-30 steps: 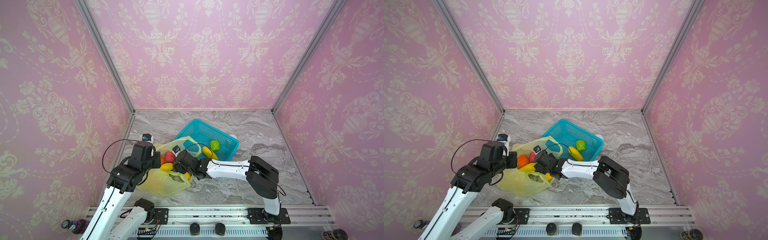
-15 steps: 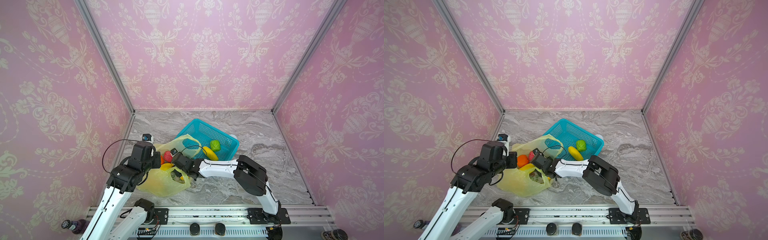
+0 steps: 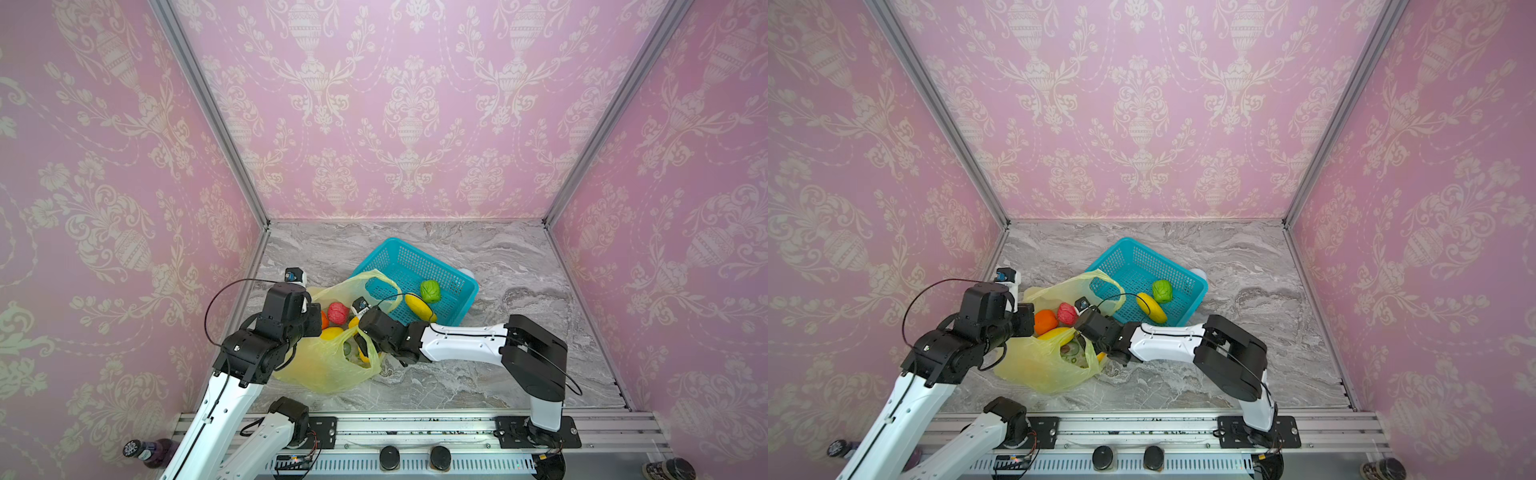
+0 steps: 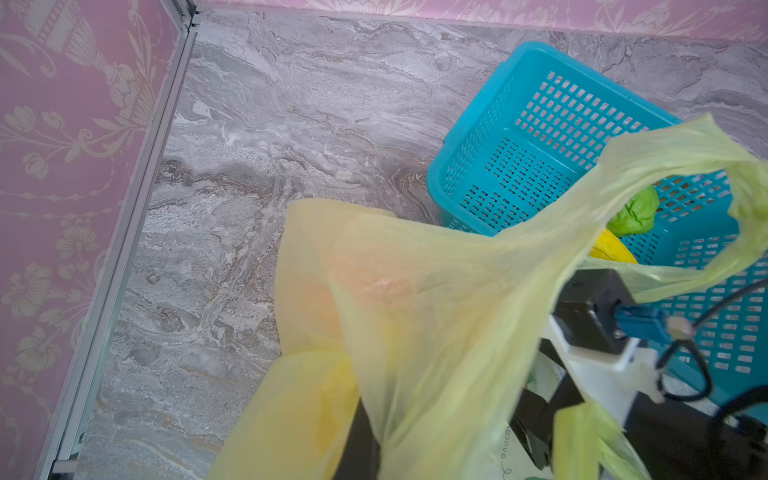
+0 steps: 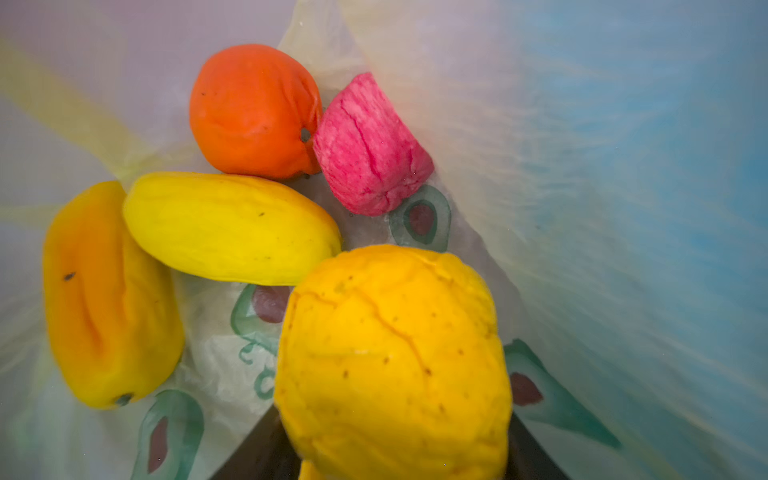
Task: Untie the knot of the plastic bag and take out the fruit
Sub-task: 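Close the right gripper on the round yellow fruit in the bag, then lift the round yellow fruit out and carry it over the teal basket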
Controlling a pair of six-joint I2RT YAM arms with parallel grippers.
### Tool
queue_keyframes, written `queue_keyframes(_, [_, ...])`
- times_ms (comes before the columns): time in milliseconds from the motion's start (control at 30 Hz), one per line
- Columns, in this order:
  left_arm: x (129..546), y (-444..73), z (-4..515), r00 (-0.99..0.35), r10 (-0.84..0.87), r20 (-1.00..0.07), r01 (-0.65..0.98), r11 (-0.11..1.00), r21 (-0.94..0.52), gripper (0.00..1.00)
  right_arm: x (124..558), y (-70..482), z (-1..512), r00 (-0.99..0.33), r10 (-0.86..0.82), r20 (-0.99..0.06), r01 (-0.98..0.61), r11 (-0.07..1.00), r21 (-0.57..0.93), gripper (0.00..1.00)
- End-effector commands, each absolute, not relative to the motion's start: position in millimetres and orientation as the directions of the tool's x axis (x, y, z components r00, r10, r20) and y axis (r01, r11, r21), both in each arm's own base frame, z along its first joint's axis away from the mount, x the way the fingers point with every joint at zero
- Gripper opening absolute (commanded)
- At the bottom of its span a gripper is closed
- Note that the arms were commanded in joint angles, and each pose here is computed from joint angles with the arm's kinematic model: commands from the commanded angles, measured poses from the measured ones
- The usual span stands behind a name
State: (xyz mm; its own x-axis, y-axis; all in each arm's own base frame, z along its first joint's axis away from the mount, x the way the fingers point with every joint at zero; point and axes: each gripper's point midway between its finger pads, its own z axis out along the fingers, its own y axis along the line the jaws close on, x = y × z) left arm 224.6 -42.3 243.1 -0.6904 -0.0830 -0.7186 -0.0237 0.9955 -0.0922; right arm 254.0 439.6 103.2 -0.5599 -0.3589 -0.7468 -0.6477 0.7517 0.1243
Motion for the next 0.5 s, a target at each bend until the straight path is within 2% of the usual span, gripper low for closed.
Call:
queue_keyframes(0, [224,-38,240,-0.690,-0.106,-0.716,-0.053,0.994,-0.096,0.00,245,440,139,-0.500,-0.279,-0.820,-0.685,0.707,0.177,0.36])
queue_keyframes(167, [224,-37,241,-0.688,-0.106,-0.718,-0.054,0.994,-0.096,0.00,245,425,176,-0.430,-0.219,-0.876,-0.687,0.709,0.161,0.33])
queue_keyframes(333, [224,-38,241,-0.690,-0.107,-0.716,-0.052,0.994,-0.098,0.00,249,418,239,-0.311,-0.170,-0.935,-0.704,0.702,0.107,0.30])
queue_keyframes(467, [226,-39,238,-0.700,-0.099,-0.707,-0.049,0.995,-0.090,0.00,253,402,252,-0.255,-0.141,-0.957,-0.687,0.722,0.077,0.29])
